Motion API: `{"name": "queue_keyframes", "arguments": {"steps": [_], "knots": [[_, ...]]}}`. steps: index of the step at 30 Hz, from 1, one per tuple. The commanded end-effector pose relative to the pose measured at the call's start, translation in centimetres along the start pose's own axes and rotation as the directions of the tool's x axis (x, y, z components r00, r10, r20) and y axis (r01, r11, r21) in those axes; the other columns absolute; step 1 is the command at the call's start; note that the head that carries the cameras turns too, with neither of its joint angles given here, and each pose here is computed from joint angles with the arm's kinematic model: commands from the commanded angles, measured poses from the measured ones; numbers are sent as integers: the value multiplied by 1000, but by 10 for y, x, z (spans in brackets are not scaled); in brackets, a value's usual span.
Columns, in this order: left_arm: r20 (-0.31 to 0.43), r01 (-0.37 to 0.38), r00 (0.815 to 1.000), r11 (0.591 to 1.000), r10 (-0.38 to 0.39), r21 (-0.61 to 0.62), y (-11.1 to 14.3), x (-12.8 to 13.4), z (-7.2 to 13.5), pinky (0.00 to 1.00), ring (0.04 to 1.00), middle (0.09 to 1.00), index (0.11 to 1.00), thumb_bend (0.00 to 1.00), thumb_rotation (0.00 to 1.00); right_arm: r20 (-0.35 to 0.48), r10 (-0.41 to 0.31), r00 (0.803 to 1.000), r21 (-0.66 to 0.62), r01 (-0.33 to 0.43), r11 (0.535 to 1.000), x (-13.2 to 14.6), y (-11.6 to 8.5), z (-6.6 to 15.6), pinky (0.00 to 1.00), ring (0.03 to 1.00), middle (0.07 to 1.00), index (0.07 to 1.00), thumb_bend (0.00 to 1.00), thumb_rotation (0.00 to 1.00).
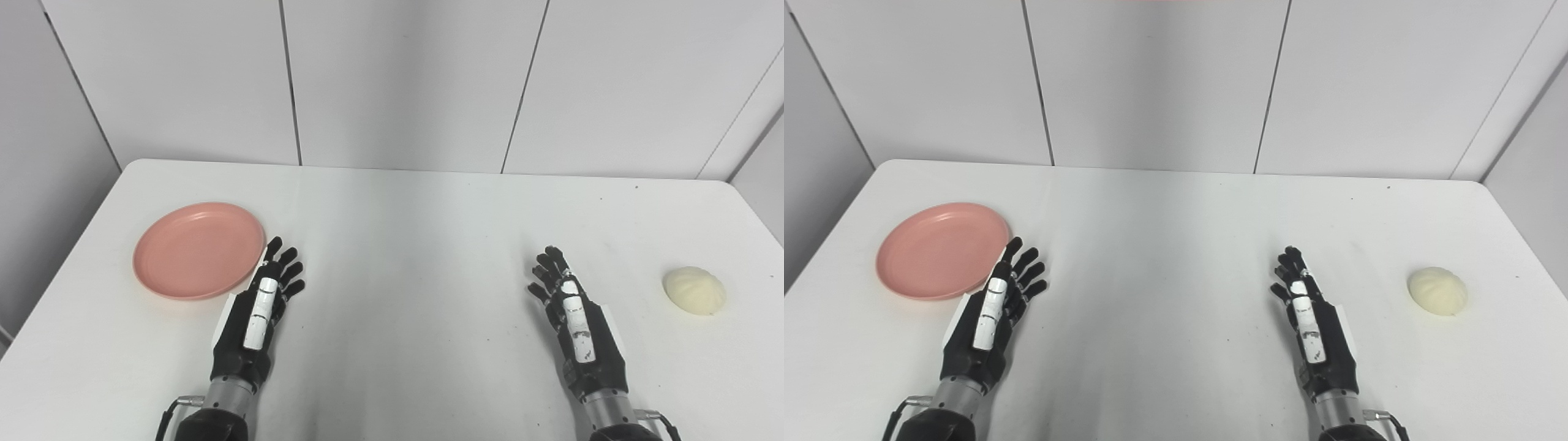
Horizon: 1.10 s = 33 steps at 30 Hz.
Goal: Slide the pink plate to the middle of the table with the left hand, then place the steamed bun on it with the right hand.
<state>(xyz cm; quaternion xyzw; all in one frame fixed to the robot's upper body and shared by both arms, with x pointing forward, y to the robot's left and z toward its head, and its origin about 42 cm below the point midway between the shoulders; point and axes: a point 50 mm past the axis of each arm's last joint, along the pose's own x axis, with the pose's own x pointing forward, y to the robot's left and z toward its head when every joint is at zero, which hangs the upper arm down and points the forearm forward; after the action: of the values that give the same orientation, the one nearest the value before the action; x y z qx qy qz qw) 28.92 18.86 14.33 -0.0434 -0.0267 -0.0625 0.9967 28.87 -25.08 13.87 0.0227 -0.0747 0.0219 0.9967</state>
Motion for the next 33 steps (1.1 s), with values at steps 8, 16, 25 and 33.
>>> {"name": "queue_keyframes", "arguments": {"steps": [8, 16, 25, 33], "knots": [[82, 7, 997, 1000, -8, 12, -1, 8, 15, 889, 924, 944, 980, 721, 913, 63, 21, 998, 6, -21, 1000, 9, 3, 15, 921, 941, 938, 935, 802, 931], [79, 10, 997, 1000, -11, 18, 0, 7, 15, 887, 926, 948, 987, 731, 912, 66, 20, 998, 7, -21, 1000, 9, 3, 16, 922, 942, 940, 937, 805, 928], [84, 10, 996, 1000, -11, 18, -1, 8, 16, 887, 928, 951, 981, 723, 915, 64, 21, 998, 10, -22, 1000, 9, 3, 17, 917, 944, 940, 938, 800, 923], [90, 7, 996, 1000, -9, 13, -4, 9, 15, 892, 925, 945, 977, 710, 916, 58, 21, 998, 5, -21, 1000, 8, 0, 15, 915, 944, 941, 940, 823, 931]]}}
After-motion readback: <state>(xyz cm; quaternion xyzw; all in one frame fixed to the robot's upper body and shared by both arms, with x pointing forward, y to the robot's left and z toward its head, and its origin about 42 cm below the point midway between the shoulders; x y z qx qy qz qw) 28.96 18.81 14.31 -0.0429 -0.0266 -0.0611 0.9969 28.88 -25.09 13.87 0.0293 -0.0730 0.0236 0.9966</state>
